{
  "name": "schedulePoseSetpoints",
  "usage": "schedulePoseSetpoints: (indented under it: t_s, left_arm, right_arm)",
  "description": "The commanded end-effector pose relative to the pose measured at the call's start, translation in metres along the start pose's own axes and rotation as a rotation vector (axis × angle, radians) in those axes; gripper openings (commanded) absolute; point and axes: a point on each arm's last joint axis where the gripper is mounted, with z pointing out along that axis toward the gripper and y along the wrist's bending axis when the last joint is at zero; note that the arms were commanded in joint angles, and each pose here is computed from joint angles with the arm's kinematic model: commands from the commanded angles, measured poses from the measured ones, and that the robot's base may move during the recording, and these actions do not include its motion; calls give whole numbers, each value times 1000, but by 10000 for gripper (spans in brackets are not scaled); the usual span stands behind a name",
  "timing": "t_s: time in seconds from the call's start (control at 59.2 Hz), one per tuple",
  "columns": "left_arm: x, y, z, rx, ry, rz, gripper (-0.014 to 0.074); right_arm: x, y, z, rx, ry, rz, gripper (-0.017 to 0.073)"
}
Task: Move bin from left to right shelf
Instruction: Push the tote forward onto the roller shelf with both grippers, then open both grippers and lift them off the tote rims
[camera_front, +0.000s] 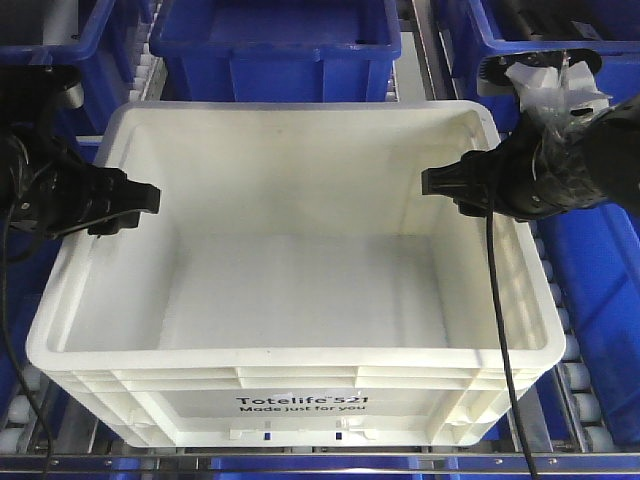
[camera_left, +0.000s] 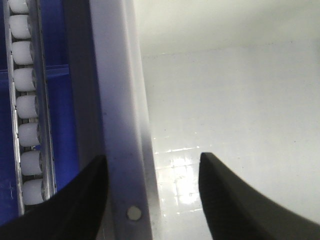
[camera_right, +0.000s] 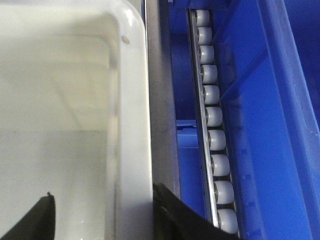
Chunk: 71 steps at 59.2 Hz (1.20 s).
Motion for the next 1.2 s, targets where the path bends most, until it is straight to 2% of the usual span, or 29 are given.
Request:
schedulePoseSetpoints:
  t_s: [0.0,0.169,0.287,0.439,0.608,0.76,1.013,1.182]
  left_arm:
    - [-10,-4,-22,41,-114,-2,418]
    - [-9,-3,-38,54,-164,3,418]
    - [-3,-1,-50,73,-234,12,418]
    - [19,5,-60,100,-340,44,418]
    - [48,14,-75,122,-439,63,418]
    - [74,22,-94,139,-549,99,418]
    - [128,37,-119,176,-688,91,418]
    - [173,49,-125,217,-783,80,418]
  right_arm:
    - [-17,-2,-22,-29,-131,0,394]
    - [-17,-5,-37,-40,-180,-22,394]
    - [-9,-7,-48,-95,-267,-51,394]
    - [10,-13,-63,-158,-366,-77,394]
    - [33,-26,-86,-157,-424,-157,394]
    - [55,-40,-114,-160,-508,-199,394]
    - [113,-67,-143,-162,-614,-198,394]
    - [157,-79,-148,-224,-669,-154,393]
